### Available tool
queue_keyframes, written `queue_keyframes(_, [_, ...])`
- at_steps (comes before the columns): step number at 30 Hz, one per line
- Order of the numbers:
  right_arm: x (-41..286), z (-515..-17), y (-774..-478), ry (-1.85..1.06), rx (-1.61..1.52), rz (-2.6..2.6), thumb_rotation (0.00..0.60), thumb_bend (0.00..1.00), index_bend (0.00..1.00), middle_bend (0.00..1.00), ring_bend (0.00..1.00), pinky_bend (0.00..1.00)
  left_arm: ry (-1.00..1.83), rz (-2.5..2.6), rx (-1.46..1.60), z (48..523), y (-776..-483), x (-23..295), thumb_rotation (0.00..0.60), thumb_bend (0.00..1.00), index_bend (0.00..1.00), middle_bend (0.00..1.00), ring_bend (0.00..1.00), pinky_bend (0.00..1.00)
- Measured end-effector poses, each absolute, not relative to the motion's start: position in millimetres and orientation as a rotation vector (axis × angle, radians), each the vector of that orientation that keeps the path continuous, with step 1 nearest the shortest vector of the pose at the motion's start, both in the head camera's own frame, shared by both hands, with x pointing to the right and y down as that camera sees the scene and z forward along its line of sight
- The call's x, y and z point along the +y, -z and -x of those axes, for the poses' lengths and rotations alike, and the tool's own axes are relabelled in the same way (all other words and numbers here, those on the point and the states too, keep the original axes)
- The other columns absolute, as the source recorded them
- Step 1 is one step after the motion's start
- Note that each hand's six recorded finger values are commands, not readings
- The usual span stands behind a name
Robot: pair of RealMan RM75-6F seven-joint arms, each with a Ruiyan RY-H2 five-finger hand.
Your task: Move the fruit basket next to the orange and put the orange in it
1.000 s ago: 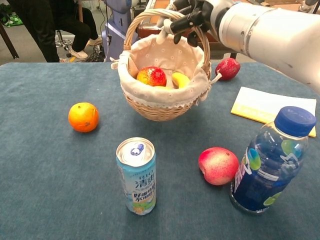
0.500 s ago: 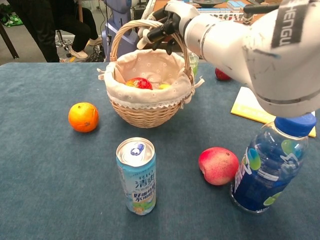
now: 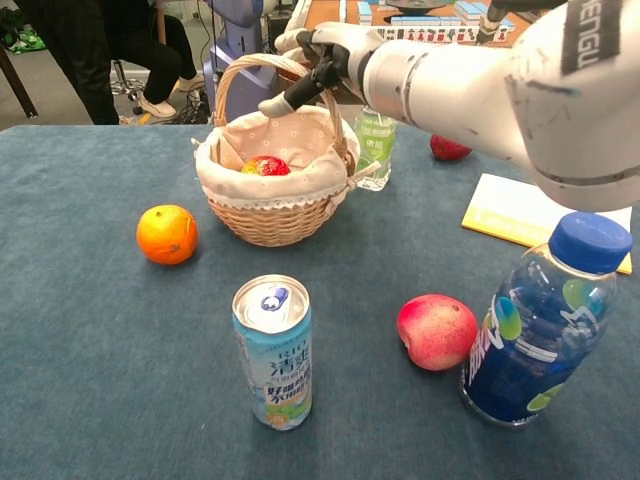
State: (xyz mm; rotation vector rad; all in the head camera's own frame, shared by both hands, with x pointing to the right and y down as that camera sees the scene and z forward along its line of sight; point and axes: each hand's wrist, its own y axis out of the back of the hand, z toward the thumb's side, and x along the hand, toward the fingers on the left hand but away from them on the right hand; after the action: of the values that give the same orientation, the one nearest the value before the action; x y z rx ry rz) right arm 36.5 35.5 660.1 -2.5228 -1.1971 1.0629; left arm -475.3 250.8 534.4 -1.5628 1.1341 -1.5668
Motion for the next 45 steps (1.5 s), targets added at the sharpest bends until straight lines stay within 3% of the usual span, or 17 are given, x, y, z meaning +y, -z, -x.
queue_keyframes(8, [37, -64, -646, -1.056, -1.16, 2.472, 0.6, 0.26, 0.0, 0.0, 0.0, 0.04, 1.537, 1.566, 1.125, 472, -535, 242, 0.6, 0.07, 0.28, 0.34, 0.3, 0.28])
queue_keyframes(13, [41, -92, -631, -1.03, -1.173, 2.398, 0.6, 0.32, 0.0, 0.0, 0.0, 0.05, 1.515, 1.583, 1.114, 470, -537, 230, 0.6, 0.07, 0.28, 0.34, 0.3, 0.28])
queue_keyframes(20, [55, -150, -605, -0.986, -1.257, 2.235, 0.6, 0.37, 0.0, 0.08, 0.06, 0.18, 1.492, 1.661, 1.088, 463, -548, 213, 0.6, 0.07, 0.28, 0.34, 0.3, 0.27])
queue_keyframes(24, [70, -192, -592, -0.983, -1.278, 2.116, 0.6, 0.38, 0.01, 0.15, 0.12, 0.23, 1.463, 1.701, 1.053, 455, -555, 199, 0.6, 0.07, 0.29, 0.34, 0.3, 0.27])
queue_keyframes(37, [134, -329, -544, -1.184, -1.26, 1.786, 0.6, 0.38, 0.02, 0.15, 0.12, 0.24, 1.39, 1.825, 0.994, 422, -592, 177, 0.6, 0.07, 0.29, 0.34, 0.3, 0.27])
queue_keyframes(45, [172, -383, -524, -1.382, -1.27, 1.652, 0.6, 0.38, 0.02, 0.15, 0.12, 0.24, 1.355, 1.886, 0.956, 394, -619, 168, 0.6, 0.07, 0.19, 0.26, 0.24, 0.25])
